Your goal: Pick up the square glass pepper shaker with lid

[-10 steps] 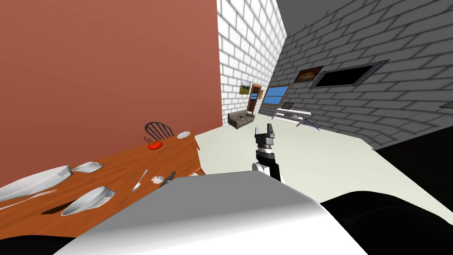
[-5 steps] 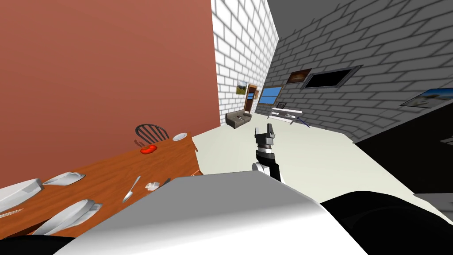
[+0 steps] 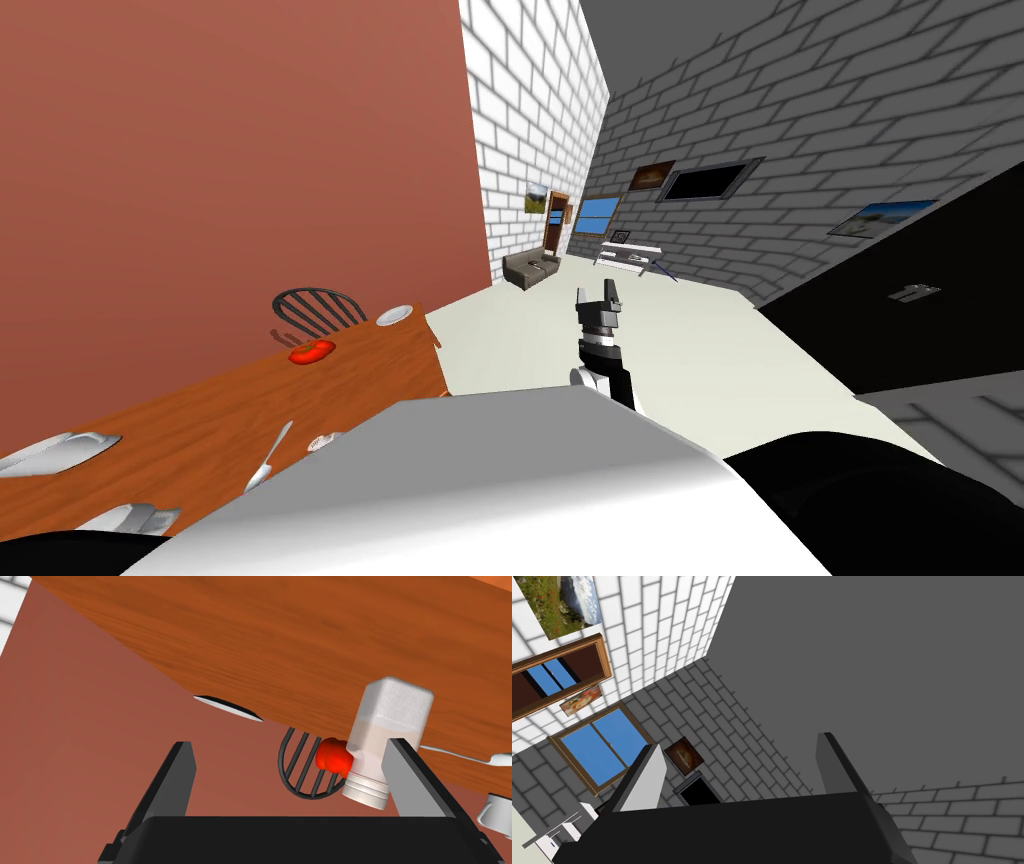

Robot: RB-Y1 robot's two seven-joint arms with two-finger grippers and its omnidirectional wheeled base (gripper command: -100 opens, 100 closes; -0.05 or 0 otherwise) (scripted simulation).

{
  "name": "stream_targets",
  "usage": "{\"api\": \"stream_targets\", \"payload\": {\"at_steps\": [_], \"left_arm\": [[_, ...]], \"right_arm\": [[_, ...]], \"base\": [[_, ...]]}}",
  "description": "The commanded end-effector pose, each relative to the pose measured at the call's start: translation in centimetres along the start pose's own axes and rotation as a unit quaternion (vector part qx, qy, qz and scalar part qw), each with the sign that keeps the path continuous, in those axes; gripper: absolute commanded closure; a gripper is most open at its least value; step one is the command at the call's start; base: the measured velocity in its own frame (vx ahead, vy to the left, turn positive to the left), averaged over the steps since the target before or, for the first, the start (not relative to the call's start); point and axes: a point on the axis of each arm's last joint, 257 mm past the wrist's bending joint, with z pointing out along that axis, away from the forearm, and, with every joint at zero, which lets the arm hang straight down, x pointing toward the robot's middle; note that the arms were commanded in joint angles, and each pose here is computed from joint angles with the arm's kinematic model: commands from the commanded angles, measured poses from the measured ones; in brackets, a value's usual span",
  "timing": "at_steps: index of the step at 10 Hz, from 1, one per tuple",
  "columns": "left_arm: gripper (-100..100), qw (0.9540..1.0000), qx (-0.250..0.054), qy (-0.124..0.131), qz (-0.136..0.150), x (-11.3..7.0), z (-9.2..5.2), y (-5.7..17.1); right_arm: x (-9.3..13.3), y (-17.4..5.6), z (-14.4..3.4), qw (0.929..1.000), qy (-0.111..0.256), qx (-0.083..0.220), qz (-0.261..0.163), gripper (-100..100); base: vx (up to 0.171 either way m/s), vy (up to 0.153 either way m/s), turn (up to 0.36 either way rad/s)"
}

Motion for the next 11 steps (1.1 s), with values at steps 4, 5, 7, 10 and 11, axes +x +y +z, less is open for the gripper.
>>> {"api": "stream_targets", "payload": {"at_steps": [4,5,7,10,11], "left_arm": [[-100,0.9976,-0.049,0.017,0.045,-0.3,-1.3,5.6],[-100,0.9975,-0.052,0.019,0.045,-0.2,-1.4,5.9],[-100,0.9946,-0.076,0.027,0.066,-0.5,-2.3,8.5],[-100,0.9915,-0.094,0.033,0.083,-0.9,-3.1,10.5],[0,0.9913,-0.095,0.033,0.084,-0.9,-3.1,10.6]], "right_arm": [[0.0,0.0,0.0,1.0,0.0,0.0,0.0,0],[0.0,0.0,0.0,1.0,0.0,0.0,0.0,0],[0.0,0.0,0.0,1.0,0.0,0.0,0.0,0],[0.0,0.0,0.0,1.0,0.0,0.0,0.0,0],[0.0,0.0,0.0,1.0,0.0,0.0,0.0,0]], "base": [[0.01,0.022,-0.13],[0.01,0.029,-0.059],[0.017,0.035,-0.123],[0.015,0.04,-0.125],[0.0,0.0,0.0]]}}
